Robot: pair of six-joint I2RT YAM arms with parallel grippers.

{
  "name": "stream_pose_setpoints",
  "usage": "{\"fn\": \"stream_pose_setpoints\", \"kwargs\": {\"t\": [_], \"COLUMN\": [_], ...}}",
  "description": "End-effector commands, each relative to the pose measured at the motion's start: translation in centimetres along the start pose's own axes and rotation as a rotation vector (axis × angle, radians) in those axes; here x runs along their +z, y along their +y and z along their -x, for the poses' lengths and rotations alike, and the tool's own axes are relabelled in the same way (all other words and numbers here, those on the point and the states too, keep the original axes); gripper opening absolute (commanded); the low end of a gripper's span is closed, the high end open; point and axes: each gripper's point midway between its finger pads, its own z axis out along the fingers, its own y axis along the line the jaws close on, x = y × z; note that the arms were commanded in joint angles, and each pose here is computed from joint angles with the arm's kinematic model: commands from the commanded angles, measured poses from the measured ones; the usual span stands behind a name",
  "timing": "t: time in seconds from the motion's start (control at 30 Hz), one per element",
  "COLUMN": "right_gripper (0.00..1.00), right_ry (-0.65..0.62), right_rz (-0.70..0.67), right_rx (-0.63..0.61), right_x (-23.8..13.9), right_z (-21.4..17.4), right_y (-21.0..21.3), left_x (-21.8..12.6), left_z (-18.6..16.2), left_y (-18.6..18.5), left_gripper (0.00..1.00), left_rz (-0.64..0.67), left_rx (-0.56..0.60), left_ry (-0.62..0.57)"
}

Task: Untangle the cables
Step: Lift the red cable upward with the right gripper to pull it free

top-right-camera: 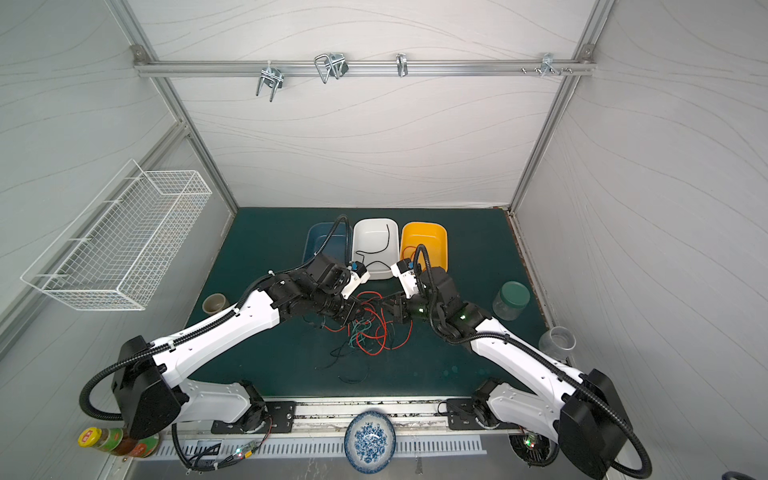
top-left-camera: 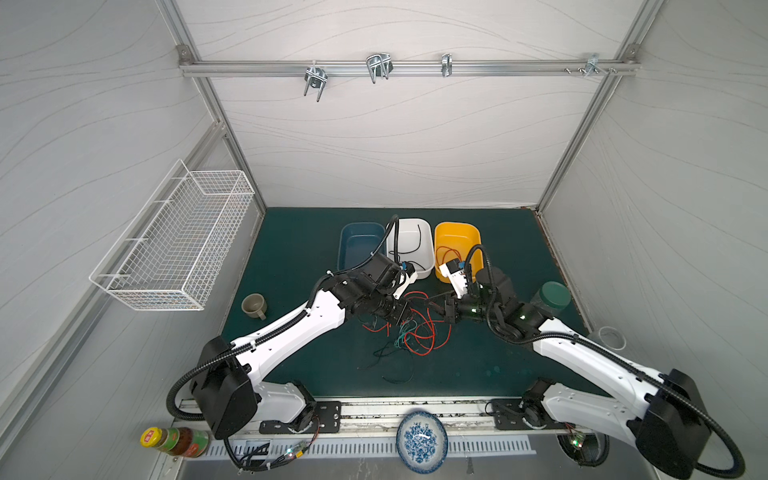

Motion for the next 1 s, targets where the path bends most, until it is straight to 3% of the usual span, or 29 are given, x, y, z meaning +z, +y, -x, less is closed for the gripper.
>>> {"fn": "stream_pose_setpoints", "kwargs": {"t": [0.0,0.13,0.43,0.67,0.97], "right_gripper": [0.00,0.00,0.00,0.00,0.00], "right_ry": [-0.068,-0.124,-0.221,-0.324,-0.387], "right_rz": [-0.080,-0.185,-0.368,-0.239,-0.149], "right_rx": [-0.038,-0.026,0.110,0.183,0.104], "right_x": [-1.4,-3.1,-7.4,-10.4,-15.1], "right_z": [1.2,2.1,3.4,6.6,12.8], "right_y": [-0.5,-2.0,-6.4,-3.9,3.2], "left_x": [-0.9,-1.2,-3.2,-4.8,-5.5], "left_z": [1.4,1.6,2.4,2.5,2.5], "left_y": [-0.1,0.6,1.6,0.1,-1.2], "left_gripper": [0.26,0.37,0.49,0.56,0.59], "left_rz": [0.023,0.067,0.143,0.062,-0.007], "left_rx": [0.028,0.027,0.025,0.048,0.070], "left_ry": [-0.053,-0.066,-0.154,-0.238,-0.271]}}
